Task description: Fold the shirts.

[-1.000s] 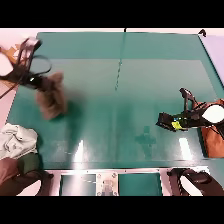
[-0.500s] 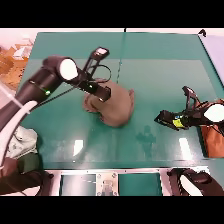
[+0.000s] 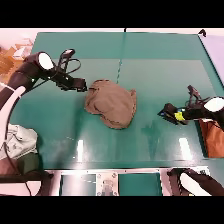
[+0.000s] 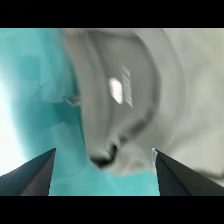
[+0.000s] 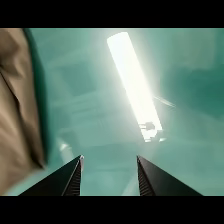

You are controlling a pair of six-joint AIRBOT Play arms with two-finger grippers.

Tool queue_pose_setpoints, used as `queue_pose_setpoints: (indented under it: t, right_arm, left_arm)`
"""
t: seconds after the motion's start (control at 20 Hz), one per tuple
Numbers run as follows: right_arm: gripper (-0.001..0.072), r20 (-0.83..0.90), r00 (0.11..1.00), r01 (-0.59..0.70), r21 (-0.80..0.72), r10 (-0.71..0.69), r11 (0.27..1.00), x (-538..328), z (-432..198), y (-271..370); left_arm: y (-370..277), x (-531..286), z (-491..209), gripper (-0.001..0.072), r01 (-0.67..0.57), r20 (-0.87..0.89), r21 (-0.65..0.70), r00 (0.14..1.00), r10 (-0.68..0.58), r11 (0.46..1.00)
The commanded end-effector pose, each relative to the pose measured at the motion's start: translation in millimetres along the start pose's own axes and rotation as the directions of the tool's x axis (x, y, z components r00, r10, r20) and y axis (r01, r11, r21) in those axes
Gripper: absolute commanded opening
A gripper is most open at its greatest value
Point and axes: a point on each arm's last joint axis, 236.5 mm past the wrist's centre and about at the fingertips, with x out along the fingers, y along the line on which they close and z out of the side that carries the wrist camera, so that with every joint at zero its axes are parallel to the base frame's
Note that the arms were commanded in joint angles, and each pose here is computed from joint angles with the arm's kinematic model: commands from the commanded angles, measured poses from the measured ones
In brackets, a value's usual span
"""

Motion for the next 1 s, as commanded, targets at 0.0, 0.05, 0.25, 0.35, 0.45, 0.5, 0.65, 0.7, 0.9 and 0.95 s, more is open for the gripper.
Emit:
queue_pose_setpoints:
  t: [0.0,0.05,0.25,0.35,0.45,0.5,0.65,0.7,0.9,0.95]
  right_arm:
    - [0.0384,-0.019,0.988,-0.156,0.025,0.156,0.988,45,29,25]
    - [0.0384,-0.037,0.982,-0.186,0.02,0.186,0.982,57,35,33]
    - [0.0385,-0.112,0.966,-0.239,-0.034,0.234,0.971,102,58,67]
    - [0.0385,-0.136,0.962,-0.247,-0.072,0.236,0.966,122,67,85]
    - [0.0384,-0.15,0.959,-0.26,-0.113,0.242,0.959,138,74,104]
    - [0.0384,-0.154,0.957,-0.266,-0.13,0.245,0.955,144,77,112]
    - [0.036,-0.165,0.953,-0.282,-0.173,0.255,0.944,158,81,133]
    - [0.0289,-0.168,0.952,-0.285,-0.181,0.256,0.941,160,80,137]
    - [0.0017,-0.182,0.947,-0.296,-0.179,0.265,0.938,153,83,137]
    - [0.0016,-0.186,0.945,-0.301,-0.176,0.269,0.937,149,86,135]
  left_arm:
    - [19,34,26,0.0696,0.077,0.093,-0.119,0.993,-0.067,0.99]
    - [17,48,34,0.0696,0.12,0.125,-0.154,0.987,-0.101,0.981]
    - [10,92,57,0.0695,0.269,0.234,-0.243,0.949,-0.213,0.932]
    - [17,109,55,0.0683,0.273,0.237,-0.273,0.948,-0.211,0.922]
    - [20,120,50,0.0635,0.272,0.22,-0.29,0.952,-0.213,0.918]
    - [21,123,49,0.0635,0.272,0.217,-0.295,0.953,-0.213,0.916]
    - [25,128,49,0.0635,0.265,0.221,-0.298,0.954,-0.204,0.917]
    - [25,130,48,0.0634,0.267,0.218,-0.305,0.954,-0.206,0.914]
    - [21,136,49,0.0025,0.302,0.231,-0.309,0.944,-0.238,0.902]
    - [16,131,54,0.0024,0.321,0.246,-0.284,0.935,-0.255,0.904]
